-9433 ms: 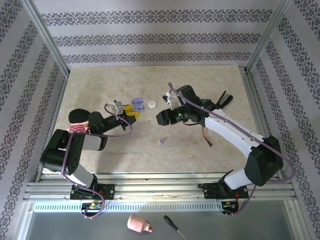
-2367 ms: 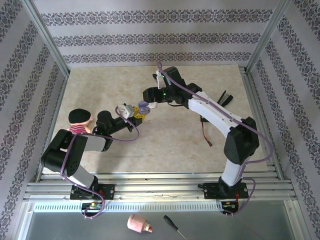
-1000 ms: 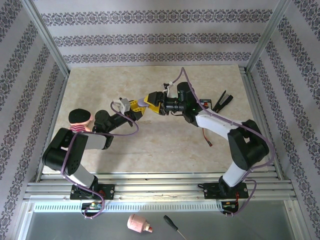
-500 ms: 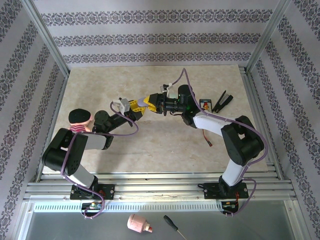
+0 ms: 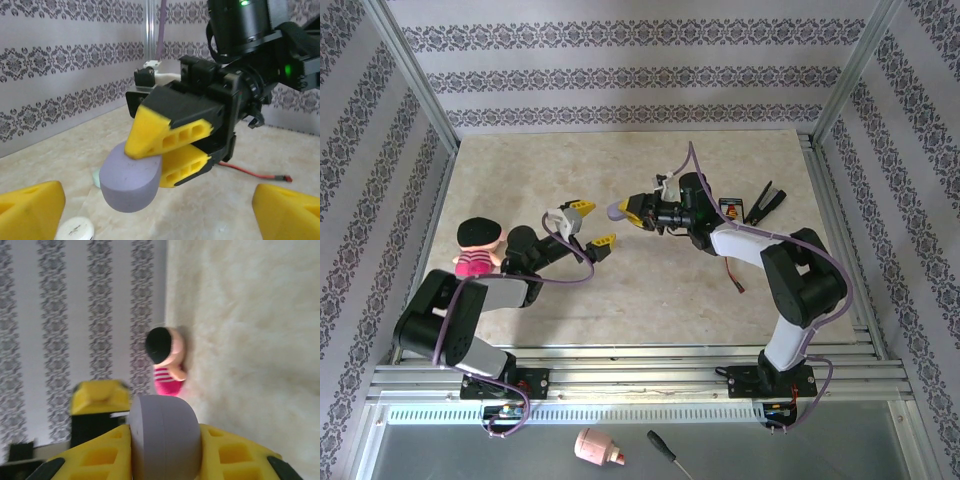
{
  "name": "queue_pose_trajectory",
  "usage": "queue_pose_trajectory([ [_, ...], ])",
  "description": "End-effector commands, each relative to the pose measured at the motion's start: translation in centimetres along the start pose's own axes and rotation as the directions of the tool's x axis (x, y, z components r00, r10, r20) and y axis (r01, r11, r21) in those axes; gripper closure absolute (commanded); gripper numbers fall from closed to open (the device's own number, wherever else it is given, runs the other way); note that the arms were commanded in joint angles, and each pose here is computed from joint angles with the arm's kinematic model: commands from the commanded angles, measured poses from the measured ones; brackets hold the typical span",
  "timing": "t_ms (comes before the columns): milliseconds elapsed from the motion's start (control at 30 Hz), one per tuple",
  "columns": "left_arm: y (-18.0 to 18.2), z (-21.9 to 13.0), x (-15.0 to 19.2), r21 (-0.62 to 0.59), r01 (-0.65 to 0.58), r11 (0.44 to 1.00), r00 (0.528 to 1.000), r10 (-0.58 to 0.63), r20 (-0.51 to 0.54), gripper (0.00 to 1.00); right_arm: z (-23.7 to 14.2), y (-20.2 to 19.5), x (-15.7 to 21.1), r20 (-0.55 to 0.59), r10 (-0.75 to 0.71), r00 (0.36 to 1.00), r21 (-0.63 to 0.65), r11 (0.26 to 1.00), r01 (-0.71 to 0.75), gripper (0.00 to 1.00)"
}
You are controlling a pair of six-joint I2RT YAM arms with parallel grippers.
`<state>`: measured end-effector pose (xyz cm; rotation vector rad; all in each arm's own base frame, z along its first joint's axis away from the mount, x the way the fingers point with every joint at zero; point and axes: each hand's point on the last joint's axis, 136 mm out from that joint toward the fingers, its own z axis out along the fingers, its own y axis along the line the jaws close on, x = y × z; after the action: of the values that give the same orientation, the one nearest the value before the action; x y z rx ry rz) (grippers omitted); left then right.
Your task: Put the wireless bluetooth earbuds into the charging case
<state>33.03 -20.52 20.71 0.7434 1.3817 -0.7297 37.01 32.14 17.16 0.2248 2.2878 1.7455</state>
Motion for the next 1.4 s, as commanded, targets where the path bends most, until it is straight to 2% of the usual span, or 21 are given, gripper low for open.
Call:
queue_pose_trajectory([
  [0,-0.9,-0.3,2.2,0.033,-0.054,0.998,0.989,0.058,-0.134,0.01,-0.2,-6.0,-0.3,0.028,-0.011,1.0,0.151,0.988,0.007,0.75],
  [167,-1.6,-0.8,3.9,0.071,-0.058,0.996,0.965,0.075,-0.251,0.0,-0.7,-10.3,0.0,0.032,-0.025,0.999,0.29,0.957,0.015,0.74],
  [300,-2.6,-1.0,4.6,0.13,-0.051,0.99,0.955,0.087,-0.284,0.0,-1.1,-12.8,0.3,0.024,-0.044,0.999,0.39,0.92,0.031,0.74],
  [633,-3.7,-1.0,5.6,0.199,-0.039,0.979,0.924,0.112,-0.366,0.0,-1.6,-16.1,0.2,-0.007,-0.083,0.997,0.516,0.853,0.074,0.71],
  [733,-3.6,-0.9,5.5,0.196,-0.039,0.98,0.922,0.111,-0.37,0.0,-1.8,-16.3,0.0,-0.007,-0.093,0.996,0.529,0.845,0.083,0.65],
  [833,-2.4,-0.8,5.3,0.124,-0.061,0.99,0.921,0.104,-0.375,0.01,-2.3,-15.6,-0.4,0.004,-0.118,0.993,0.532,0.841,0.098,0.49],
  [1000,1.9,-1.6,4.5,-0.13,-0.151,0.98,0.916,0.089,-0.392,0.01,-4.4,-13.6,-1.6,0.033,-0.203,0.979,0.559,0.815,0.151,0.28],
  [1100,4.2,-2.7,3.7,-0.268,-0.198,0.943,0.913,0.077,-0.402,0.01,-6.2,-12.5,-2.5,0.043,-0.284,0.958,0.587,0.783,0.206,0.17],
  [1167,5.6,-3.5,3.7,-0.346,-0.209,0.915,0.909,0.052,-0.413,0.01,-7.9,-11.6,-3.5,0.059,-0.367,0.928,0.631,0.734,0.251,0.1],
  [1300,8.4,-5.8,4.0,-0.501,-0.228,0.835,0.902,-0.013,-0.432,0.01,-12.2,-10.1,-6.0,0.103,-0.508,0.855,0.722,0.63,0.287,0.02],
  [1367,9.7,-7.4,4.1,-0.578,-0.218,0.786,0.91,-0.05,-0.411,0.01,-14.6,-9.3,-7.2,0.127,-0.568,0.813,0.753,0.589,0.294,0.02],
])
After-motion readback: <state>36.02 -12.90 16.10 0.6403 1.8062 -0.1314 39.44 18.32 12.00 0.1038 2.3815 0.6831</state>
